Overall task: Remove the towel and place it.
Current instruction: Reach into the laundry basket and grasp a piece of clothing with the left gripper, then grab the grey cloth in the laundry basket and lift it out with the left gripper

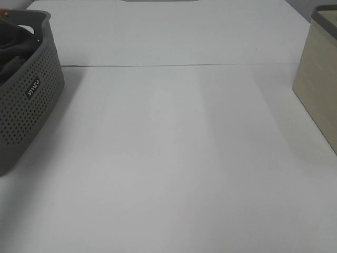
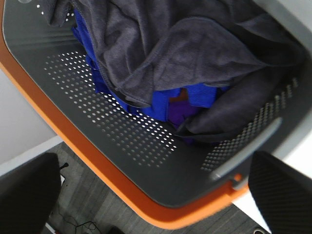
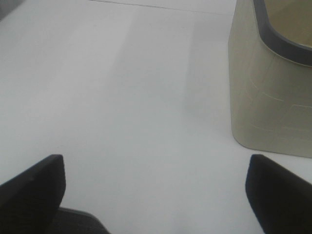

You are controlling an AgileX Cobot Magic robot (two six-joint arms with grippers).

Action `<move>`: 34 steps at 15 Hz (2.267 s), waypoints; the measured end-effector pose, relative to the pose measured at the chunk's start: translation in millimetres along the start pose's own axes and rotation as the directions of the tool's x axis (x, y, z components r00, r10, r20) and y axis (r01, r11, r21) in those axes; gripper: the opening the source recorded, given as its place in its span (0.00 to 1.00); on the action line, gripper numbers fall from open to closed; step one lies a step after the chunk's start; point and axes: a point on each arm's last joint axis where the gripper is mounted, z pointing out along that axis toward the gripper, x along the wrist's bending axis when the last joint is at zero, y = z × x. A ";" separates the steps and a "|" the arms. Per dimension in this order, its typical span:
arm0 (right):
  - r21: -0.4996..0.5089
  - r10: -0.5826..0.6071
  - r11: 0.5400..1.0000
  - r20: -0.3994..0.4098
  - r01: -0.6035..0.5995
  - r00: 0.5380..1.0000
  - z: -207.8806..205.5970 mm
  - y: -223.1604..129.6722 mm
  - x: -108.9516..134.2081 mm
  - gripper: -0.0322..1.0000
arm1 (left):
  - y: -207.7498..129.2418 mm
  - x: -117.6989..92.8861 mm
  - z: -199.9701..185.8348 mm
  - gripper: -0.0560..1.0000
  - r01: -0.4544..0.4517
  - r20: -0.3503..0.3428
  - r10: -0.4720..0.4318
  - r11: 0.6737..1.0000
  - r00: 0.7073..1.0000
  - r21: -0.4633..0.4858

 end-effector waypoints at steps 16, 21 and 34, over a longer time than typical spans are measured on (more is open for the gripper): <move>0.000 0.000 1.000 0.000 0.000 1.000 0.0 0.0 0.0 0.96 | 25.4 39.5 202.5 0.93 -0.206 0.257 0.166 0.969 0.952 0.137; 0.000 0.000 1.000 0.000 0.000 1.000 0.0 0.0 0.0 0.96 | 27.9 37.0 203.3 0.69 -0.213 0.278 0.177 0.971 0.944 0.104; 0.000 0.000 1.000 0.000 0.000 1.000 0.0 0.0 0.0 0.96 | 18.1 37.8 218.8 0.43 -0.121 0.295 0.086 0.987 0.952 0.103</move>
